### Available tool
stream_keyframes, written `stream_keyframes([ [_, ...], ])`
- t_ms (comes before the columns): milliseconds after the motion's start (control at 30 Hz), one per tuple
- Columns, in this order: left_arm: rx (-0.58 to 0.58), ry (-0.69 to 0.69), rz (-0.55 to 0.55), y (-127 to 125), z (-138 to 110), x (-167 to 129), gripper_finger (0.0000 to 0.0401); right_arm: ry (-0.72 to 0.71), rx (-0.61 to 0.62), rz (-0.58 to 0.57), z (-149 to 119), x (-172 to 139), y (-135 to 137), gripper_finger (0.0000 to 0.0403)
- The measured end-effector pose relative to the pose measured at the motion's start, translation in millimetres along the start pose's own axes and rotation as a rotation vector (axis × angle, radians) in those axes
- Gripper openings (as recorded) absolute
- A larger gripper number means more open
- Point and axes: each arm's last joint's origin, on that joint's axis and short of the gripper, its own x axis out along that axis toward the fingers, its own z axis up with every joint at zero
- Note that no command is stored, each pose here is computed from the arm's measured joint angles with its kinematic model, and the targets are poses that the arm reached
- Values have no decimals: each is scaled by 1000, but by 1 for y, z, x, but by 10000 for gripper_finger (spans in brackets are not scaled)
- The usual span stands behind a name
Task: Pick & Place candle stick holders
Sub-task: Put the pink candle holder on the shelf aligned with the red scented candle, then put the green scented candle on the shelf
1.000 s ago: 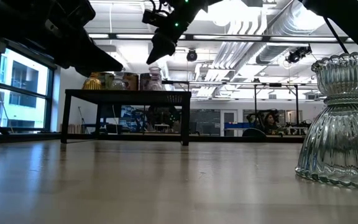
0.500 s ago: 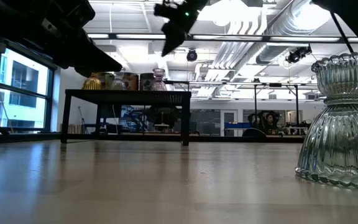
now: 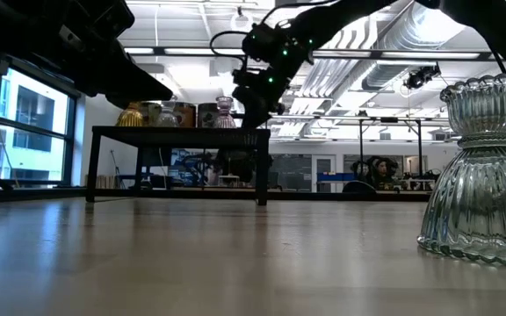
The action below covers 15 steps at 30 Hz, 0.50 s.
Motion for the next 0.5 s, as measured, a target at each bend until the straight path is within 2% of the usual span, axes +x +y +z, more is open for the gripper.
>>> stream_keyframes([
  [233,0,-1,0,0,0,0,3,-38,11,38,-3,6,8,1],
  [500,-1,-2,3,0,0,0,3,-104,-7,50,7,0,20,1],
])
